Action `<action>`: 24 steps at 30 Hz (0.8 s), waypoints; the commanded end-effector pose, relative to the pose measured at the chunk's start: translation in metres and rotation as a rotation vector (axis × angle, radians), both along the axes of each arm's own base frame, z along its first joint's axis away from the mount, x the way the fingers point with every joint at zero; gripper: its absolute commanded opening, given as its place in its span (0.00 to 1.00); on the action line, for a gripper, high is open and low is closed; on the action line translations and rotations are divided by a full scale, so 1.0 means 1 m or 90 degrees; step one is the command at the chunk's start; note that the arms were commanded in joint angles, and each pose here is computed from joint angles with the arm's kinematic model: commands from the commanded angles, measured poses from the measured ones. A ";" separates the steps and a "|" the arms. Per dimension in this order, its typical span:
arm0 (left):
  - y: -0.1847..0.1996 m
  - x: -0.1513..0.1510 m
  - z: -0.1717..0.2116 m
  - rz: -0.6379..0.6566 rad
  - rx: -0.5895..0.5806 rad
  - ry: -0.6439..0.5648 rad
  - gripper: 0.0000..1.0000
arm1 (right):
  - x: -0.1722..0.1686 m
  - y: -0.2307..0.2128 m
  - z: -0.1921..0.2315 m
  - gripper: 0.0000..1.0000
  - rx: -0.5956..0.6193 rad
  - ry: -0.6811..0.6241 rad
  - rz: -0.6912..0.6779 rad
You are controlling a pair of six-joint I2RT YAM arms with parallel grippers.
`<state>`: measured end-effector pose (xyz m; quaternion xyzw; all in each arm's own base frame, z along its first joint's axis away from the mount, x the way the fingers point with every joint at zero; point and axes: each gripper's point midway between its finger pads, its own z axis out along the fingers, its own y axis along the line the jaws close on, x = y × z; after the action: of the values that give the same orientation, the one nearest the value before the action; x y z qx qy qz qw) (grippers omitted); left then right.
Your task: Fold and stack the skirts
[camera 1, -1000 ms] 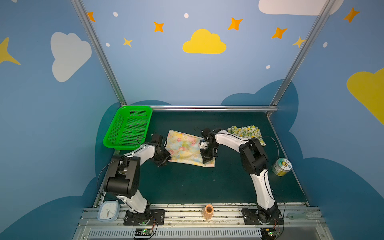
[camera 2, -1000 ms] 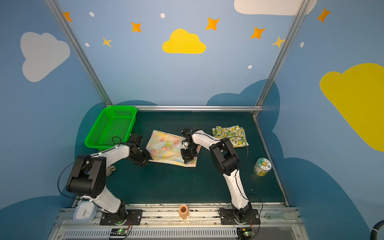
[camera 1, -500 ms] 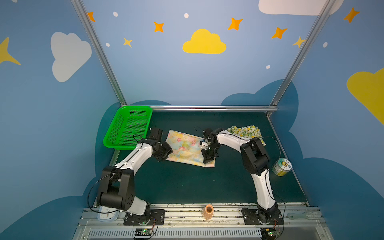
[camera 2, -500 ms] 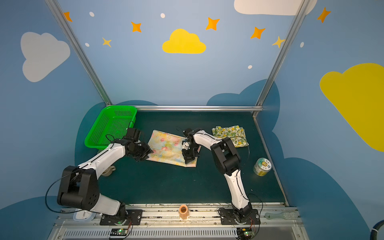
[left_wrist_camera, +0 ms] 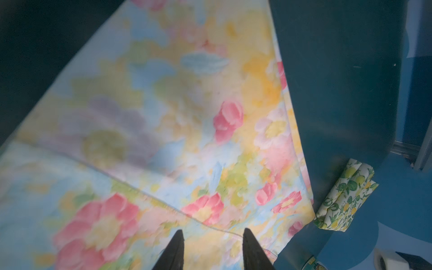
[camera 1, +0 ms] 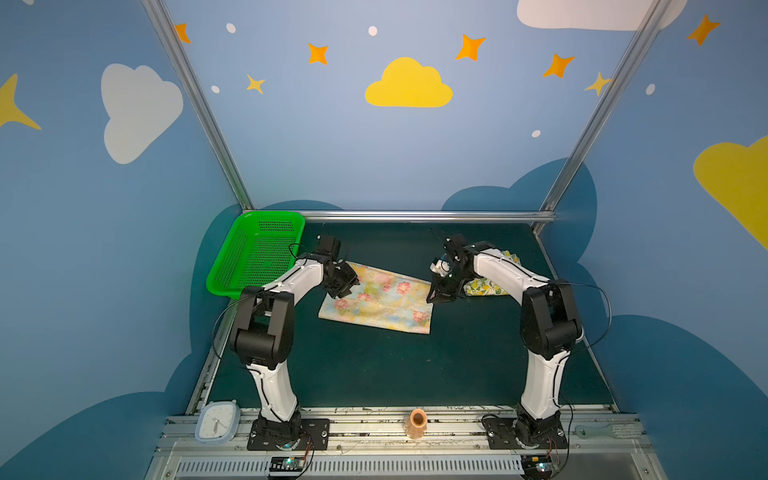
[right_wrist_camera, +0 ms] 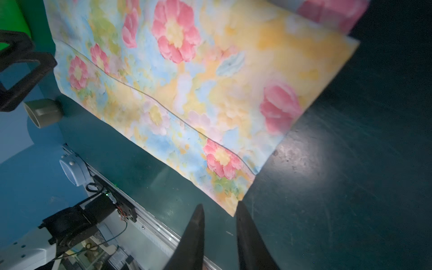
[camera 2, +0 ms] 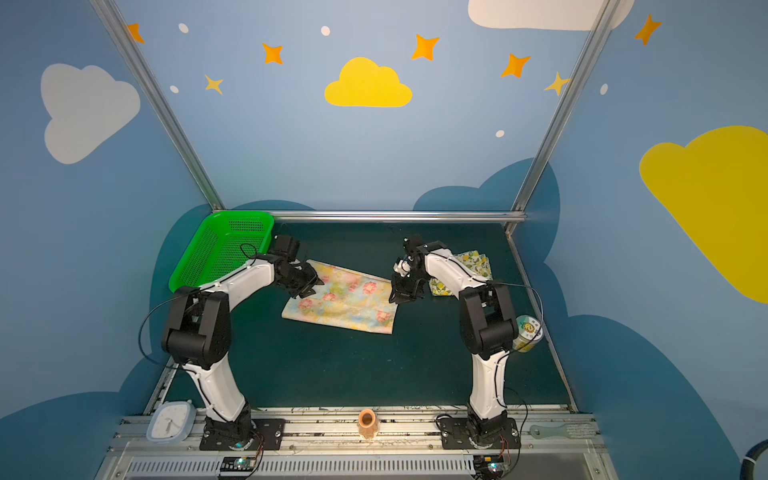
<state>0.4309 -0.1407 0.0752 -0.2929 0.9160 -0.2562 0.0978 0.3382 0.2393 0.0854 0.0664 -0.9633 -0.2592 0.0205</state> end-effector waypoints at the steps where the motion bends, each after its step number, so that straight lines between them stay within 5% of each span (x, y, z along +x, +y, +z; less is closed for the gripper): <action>1: -0.006 0.025 0.007 -0.017 -0.010 -0.026 0.42 | 0.003 -0.007 -0.013 0.26 0.010 0.018 -0.039; 19: 0.003 0.069 -0.018 0.009 -0.036 -0.018 0.45 | 0.075 -0.011 -0.047 0.27 0.002 0.016 -0.084; 24: 0.005 0.072 -0.017 0.013 -0.039 -0.020 0.45 | 0.084 -0.012 -0.048 0.16 -0.003 0.006 -0.087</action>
<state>0.4959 -0.1338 0.0519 -0.3050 0.9056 -0.2779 0.0987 0.4164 0.2308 0.0355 0.0028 -0.9642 -0.2650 0.0112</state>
